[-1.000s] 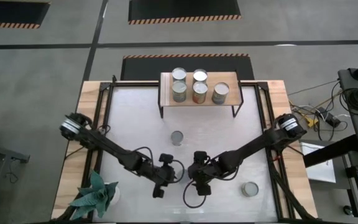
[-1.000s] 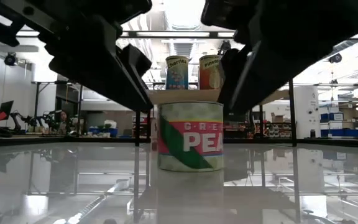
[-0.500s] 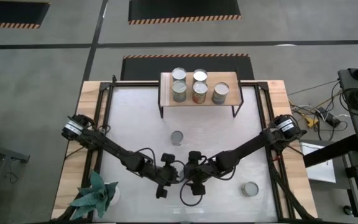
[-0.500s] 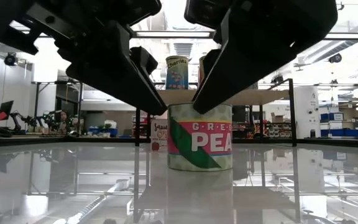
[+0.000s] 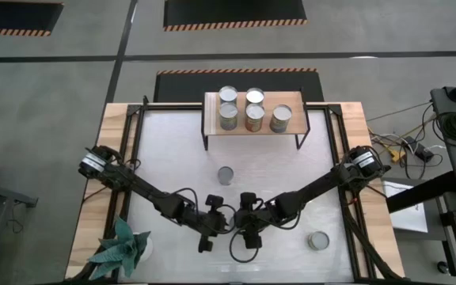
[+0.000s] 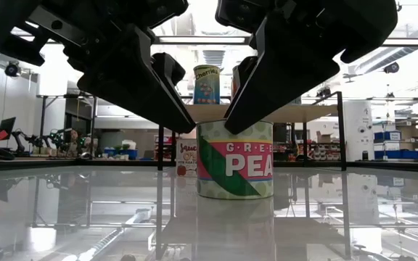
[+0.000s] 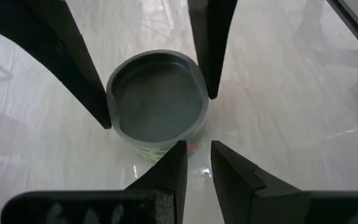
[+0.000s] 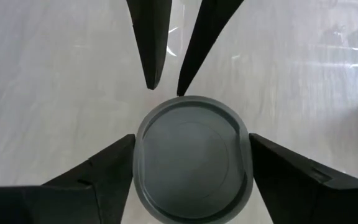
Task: Pick and place cans onto a shelf
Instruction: Put the small canned peas on the shelf
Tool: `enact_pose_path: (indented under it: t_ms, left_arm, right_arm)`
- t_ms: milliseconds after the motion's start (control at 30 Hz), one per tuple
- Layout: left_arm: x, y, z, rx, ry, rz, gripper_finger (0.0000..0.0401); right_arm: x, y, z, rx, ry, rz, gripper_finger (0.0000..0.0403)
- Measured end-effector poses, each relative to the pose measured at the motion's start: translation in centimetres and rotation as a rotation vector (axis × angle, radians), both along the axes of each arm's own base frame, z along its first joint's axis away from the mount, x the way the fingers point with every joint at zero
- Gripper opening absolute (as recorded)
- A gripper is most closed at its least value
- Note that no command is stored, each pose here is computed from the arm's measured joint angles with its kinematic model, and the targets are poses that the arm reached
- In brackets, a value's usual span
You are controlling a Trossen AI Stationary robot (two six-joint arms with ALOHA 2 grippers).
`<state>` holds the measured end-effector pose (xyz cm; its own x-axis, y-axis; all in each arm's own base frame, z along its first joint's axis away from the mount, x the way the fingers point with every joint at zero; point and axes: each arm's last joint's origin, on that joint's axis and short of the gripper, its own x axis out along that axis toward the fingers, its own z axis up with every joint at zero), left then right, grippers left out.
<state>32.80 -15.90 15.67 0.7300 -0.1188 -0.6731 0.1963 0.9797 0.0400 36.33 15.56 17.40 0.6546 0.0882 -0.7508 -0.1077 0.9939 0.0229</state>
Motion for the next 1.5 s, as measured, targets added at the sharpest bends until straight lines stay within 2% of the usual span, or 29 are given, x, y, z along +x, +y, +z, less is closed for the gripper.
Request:
enact_pose_path:
  t_ms: [133,367,467,600,800,933,1067,1300,1500]
  left_arm:
    - [-0.3,-0.2,0.9,0.009,-0.024,-0.027,0.0054]
    - [-1.4,-0.3,3.7,0.007,-0.071,-0.06,0.005]
    - [-2.0,-0.3,5.1,0.016,-0.11,-0.09,0.0047]
    - [-2.7,-0.2,7.0,0.034,-0.171,-0.13,0.0044]
    - [-4.1,0.6,9.8,0.114,-0.242,-0.202,0.0044]
    - [-5.2,1.3,12.0,0.169,-0.317,-0.236,0.0044]
    - [-6.3,2.2,14.0,0.252,-0.395,-0.207,0.0044]
    - [-7.6,4.0,16.4,0.401,-0.471,-0.114,0.0044]
    - [-8.1,5.7,17.2,0.505,-0.474,-0.102,0.0044]
  right_arm:
    - [0.0,0.0,0.0,0.006,0.004,0.002,0.0282]
    - [0.0,-0.1,-0.2,0.043,0.033,0.001,0.0346]
    - [0.1,-0.1,-0.8,0.034,0.041,0.004,0.0359]
    - [0.1,-0.1,-1.6,0.005,0.062,0.017,0.0357]
    - [0.0,-0.2,-0.3,0.012,0.03,0.031,0.0315]
    - [-0.9,-0.5,2.1,0.034,0.01,0.044,0.0292]
    - [-2.9,-1.9,5.8,0.049,0.012,0.012,0.0288]
    - [-7.4,-7.5,15.4,0.133,-0.032,-0.193,0.0292]
    - [-10.8,-12.4,21.7,0.097,-0.095,-0.371,0.0291]
